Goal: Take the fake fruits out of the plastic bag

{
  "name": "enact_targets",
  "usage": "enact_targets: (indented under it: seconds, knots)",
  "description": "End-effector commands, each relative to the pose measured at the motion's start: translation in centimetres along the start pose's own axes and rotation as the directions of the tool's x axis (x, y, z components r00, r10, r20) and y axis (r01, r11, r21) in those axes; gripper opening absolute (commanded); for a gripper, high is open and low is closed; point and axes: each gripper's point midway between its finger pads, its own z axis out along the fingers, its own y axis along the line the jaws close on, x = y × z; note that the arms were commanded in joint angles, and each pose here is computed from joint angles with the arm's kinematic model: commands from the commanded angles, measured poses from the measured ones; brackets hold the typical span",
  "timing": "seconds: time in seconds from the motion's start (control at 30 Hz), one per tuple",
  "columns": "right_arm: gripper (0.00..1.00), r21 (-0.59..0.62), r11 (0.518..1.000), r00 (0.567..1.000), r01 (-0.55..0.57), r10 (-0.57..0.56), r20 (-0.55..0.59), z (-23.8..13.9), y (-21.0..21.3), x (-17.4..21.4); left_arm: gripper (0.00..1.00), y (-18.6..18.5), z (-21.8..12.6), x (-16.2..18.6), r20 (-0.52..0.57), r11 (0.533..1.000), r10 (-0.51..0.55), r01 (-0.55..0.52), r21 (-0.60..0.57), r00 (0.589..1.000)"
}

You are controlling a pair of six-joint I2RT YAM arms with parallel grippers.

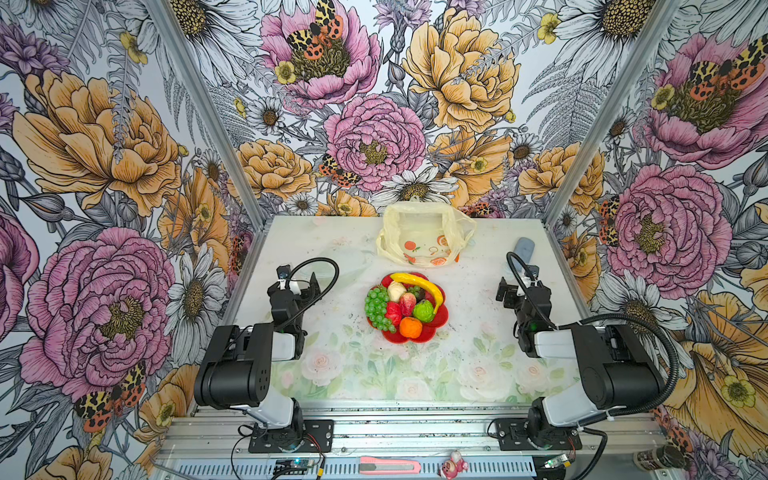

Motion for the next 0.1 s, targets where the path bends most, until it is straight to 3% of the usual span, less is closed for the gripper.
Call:
enact_targets:
  seconds: [0.0, 0.07]
  knots:
    - [0.99, 0.017, 1.000, 0.999, -0.023, 0.022, 0.034, 0.34, -0.21, -1.22, 0.99, -0.46, -0.01, -0.40, 0.013, 1.000, -0.011, 0.010, 0.022, 1.000]
    - [1.00, 0.021, 1.000, 0.999, -0.020, 0.020, 0.037, 0.23, -0.24, -1.25, 0.99, -0.49, 0.00, -0.42, 0.013, 1.000, -0.010, 0.010, 0.023, 1.000]
